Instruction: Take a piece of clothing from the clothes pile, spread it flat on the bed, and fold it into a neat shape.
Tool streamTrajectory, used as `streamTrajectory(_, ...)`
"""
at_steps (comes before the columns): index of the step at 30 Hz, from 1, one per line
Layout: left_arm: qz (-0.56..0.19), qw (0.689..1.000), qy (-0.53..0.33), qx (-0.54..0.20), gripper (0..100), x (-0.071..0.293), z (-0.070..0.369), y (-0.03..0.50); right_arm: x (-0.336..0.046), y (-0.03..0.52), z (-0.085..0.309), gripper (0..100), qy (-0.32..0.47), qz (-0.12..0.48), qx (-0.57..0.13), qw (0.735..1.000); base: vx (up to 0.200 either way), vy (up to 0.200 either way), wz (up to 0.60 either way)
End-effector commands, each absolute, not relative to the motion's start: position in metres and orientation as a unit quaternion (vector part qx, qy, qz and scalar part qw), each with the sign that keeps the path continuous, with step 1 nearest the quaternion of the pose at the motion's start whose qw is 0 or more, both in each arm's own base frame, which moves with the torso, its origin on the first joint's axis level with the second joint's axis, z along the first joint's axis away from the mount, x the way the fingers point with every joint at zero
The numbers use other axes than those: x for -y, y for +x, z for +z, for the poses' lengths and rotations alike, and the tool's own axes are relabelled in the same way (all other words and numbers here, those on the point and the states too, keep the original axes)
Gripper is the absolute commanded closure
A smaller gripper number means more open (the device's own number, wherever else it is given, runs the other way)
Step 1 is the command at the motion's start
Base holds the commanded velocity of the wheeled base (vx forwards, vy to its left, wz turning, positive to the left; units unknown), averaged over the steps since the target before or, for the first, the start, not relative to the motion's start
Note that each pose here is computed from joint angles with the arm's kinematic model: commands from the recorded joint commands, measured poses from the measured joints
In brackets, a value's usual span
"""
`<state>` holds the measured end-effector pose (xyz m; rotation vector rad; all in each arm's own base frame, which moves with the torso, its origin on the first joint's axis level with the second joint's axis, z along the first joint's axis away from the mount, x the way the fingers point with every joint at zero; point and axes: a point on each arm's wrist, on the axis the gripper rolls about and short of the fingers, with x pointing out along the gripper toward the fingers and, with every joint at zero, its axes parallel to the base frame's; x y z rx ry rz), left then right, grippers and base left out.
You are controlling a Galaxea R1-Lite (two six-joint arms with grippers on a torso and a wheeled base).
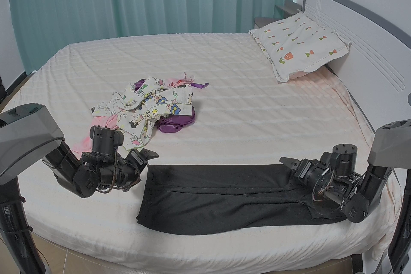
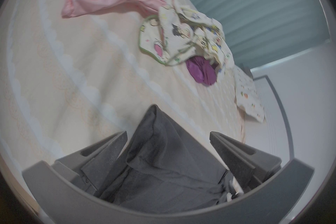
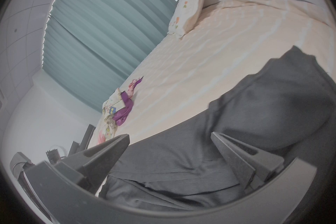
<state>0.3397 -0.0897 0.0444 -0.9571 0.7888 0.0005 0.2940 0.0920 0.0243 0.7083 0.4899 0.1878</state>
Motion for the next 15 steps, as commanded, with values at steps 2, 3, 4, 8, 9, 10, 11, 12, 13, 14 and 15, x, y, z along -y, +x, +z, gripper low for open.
streamTrajectory(2, -0.041, 0.838, -0.383, -0.386, 0, 0.107, 0.048, 0.327, -0.06, 0.28, 0.029, 0, 0.346, 0.044, -0.234, 0.908, 0.0, 0.0, 0.0)
streamTrajectory(3, -0.041, 0.838, -0.383, -0.386, 0, 0.107, 0.048, 0.327, -0.06, 0.28, 0.029, 0, 0.346, 0.044, -0.234, 0.908, 0.0, 0.0, 0.0)
streamTrajectory(4, -0.052, 0.85, -0.34, -0.399, 0, 0.107, 0.043, 0.325, -0.05, 0.271, 0.025, 0, 0.339, 0.027, -0.245, 0.908, 0.0, 0.0, 0.0)
streamTrajectory(8, -0.071, 0.867, -0.274, -0.411, 0, 0.103, 0.038, 0.322, -0.039, 0.257, 0.021, 0, 0.342, 0.018, -0.243, 0.907, 0.0, 0.0, 0.0)
streamTrajectory(9, -0.076, 0.87, -0.256, -0.414, 0, 0.103, 0.035, 0.323, -0.035, 0.256, 0.019, 0, 0.346, 0.02, -0.235, 0.908, 0.0, 0.0, 0.0)
streamTrajectory(10, -0.078, 0.87, -0.245, -0.42, 0, 0.103, 0.031, 0.324, -0.033, 0.255, 0.018, 0, 0.345, 0.023, -0.234, 0.909, 0.0, 0.0, 0.0)
streamTrajectory(11, -0.08, 0.871, -0.237, -0.423, 0, 0.103, 0.028, 0.325, -0.032, 0.255, 0.017, 0, 0.344, 0.022, -0.234, 0.909, 0.0, 0.0, 0.0)
streamTrajectory(12, -0.081, 0.871, -0.235, -0.423, 0, 0.103, 0.028, 0.326, -0.032, 0.255, 0.017, 0, 0.344, 0.022, -0.234, 0.909, 0.0, 0.0, 0.0)
streamTrajectory(13, -0.085, 0.873, -0.227, -0.422, 0, 0.104, 0.028, 0.327, -0.032, 0.255, 0.017, 0, 0.347, 0.023, -0.236, 0.907, 0.0, 0.0, 0.0)
streamTrajectory(14, -0.087, 0.873, -0.227, -0.423, 0, 0.104, 0.028, 0.327, -0.032, 0.255, 0.017, 0, 0.348, 0.023, -0.236, 0.907, 0.0, 0.0, 0.0)
streamTrajectory(15, -0.089, 0.872, -0.227, -0.424, 0, 0.104, 0.027, 0.328, -0.032, 0.255, 0.017, 0, 0.348, 0.023, -0.237, 0.907, 0.0, 0.0, 0.0)
